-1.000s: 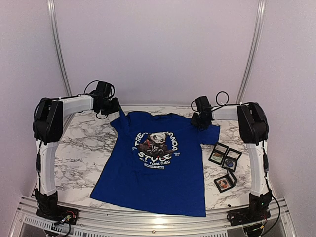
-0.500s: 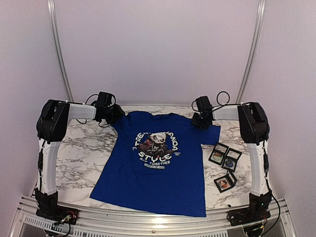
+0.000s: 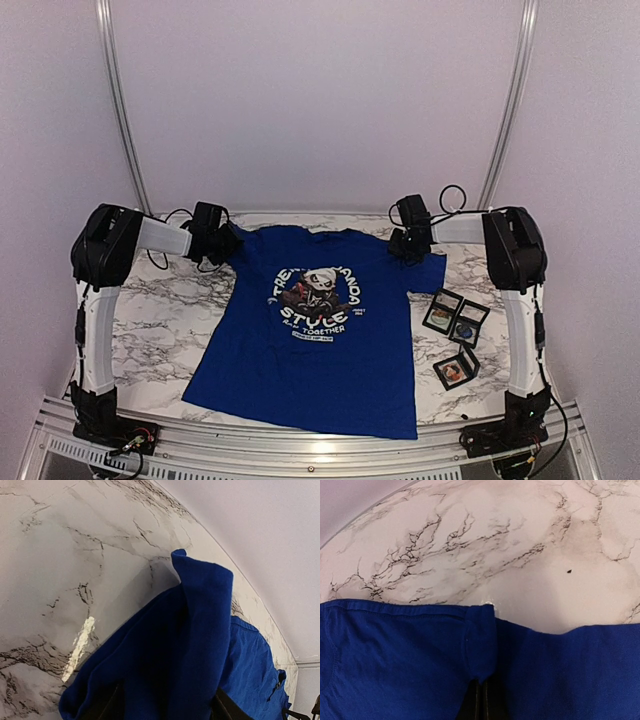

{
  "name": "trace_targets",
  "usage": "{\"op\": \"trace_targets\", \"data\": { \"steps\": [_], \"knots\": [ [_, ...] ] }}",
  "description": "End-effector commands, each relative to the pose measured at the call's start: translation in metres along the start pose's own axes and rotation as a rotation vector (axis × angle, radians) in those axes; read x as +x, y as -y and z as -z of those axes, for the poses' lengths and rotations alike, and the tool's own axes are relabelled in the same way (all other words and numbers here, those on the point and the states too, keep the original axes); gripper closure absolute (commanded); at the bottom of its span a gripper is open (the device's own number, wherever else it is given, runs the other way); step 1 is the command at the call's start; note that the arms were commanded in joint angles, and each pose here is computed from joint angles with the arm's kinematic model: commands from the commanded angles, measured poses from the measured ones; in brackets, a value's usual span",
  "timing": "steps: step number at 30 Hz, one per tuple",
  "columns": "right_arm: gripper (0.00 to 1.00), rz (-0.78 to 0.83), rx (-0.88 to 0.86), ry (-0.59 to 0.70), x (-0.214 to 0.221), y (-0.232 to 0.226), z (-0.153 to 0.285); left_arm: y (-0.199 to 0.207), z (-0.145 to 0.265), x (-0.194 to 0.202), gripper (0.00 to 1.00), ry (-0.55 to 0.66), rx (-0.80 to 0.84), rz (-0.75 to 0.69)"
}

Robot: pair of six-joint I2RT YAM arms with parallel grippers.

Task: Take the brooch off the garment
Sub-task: Flatten out the crumpled clothing at the center of the board.

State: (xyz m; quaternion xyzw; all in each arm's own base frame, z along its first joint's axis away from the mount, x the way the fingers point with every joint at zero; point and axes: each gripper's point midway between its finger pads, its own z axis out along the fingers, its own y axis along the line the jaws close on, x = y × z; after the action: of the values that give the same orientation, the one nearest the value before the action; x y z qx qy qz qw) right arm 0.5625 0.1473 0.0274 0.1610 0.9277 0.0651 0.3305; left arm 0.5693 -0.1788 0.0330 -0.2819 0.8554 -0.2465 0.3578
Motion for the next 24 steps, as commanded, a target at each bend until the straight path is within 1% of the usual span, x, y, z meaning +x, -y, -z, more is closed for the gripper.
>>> {"op": "trace_targets", "data": {
  "steps": [1, 5, 10, 11, 12, 17, 19, 24],
  "knots": [
    [1.00, -0.005, -0.021, 0.022, -0.015, -0.001, 0.012, -0.043, 0.012, -0.004, 0.43, 0.030, -0.110, 0.054],
    [1.00, -0.007, -0.031, 0.017, -0.013, -0.002, 0.011, -0.057, 0.023, -0.008, 0.42, 0.055, -0.128, 0.074],
    [1.00, 0.004, -0.064, 0.009, -0.012, -0.008, 0.011, -0.065, 0.025, -0.013, 0.41, 0.049, -0.128, 0.079],
    [0.97, 0.011, -0.076, 0.010, -0.013, -0.011, 0.012, -0.065, 0.024, -0.014, 0.41, 0.044, -0.124, 0.079],
    [0.94, 0.016, -0.085, 0.009, -0.013, -0.012, 0.012, -0.065, 0.023, -0.016, 0.41, 0.042, -0.122, 0.077],
    [0.68, 0.070, -0.127, 0.018, -0.022, -0.024, 0.017, -0.064, 0.018, -0.024, 0.41, 0.038, -0.120, 0.070],
    [0.59, 0.102, -0.136, 0.021, -0.026, -0.030, 0.019, -0.062, 0.016, -0.026, 0.41, 0.032, -0.115, 0.064],
    [0.38, 0.194, -0.095, 0.047, -0.035, -0.043, 0.026, -0.055, 0.011, -0.029, 0.41, 0.018, -0.097, 0.049]
  ]
}}
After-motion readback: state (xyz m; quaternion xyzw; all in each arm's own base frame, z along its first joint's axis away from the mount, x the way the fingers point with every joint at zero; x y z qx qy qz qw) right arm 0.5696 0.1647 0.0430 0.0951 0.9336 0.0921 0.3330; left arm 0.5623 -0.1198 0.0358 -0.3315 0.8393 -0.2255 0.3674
